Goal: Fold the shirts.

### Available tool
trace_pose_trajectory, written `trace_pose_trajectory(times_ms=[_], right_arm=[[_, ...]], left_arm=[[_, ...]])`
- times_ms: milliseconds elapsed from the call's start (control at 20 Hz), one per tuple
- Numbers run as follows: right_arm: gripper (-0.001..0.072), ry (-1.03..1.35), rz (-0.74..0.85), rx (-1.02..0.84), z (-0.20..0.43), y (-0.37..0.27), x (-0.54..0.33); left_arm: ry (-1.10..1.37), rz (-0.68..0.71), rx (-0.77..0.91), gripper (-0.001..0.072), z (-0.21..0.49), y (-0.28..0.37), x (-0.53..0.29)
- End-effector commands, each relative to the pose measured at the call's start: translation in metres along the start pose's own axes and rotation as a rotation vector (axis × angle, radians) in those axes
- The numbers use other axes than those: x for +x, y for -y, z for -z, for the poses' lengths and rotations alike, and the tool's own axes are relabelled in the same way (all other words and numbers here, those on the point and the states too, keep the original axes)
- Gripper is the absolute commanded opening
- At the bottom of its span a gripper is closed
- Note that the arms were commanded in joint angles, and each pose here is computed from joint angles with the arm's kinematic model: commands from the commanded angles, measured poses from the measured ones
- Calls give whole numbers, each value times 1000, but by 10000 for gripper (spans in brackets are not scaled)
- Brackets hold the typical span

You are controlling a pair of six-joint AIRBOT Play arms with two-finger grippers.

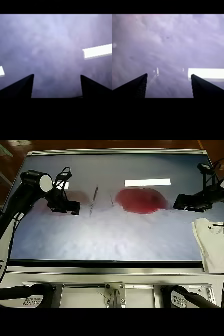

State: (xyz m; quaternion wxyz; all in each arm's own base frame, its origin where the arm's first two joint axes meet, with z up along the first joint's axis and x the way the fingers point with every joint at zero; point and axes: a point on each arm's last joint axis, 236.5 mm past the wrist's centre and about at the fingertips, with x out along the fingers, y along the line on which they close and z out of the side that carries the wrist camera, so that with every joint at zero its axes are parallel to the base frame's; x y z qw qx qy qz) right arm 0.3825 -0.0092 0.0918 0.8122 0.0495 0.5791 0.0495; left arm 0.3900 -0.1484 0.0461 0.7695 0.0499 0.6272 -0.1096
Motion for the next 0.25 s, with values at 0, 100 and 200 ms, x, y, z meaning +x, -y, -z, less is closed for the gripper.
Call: trace_pose_trajectory(times_ms=[0,100,200], right_arm=[[666,-5,-10,-24,0,-10,1],[667,-5,-9,-22,0,-10,1],[667,-5,-9,-22,0,-10,1]], left_arm=[[0,-3,-1,703,-1,-1,1],[0,-4,-1,703,-1,-1,2],[0,-4,-1,702,-1,-1,2]])
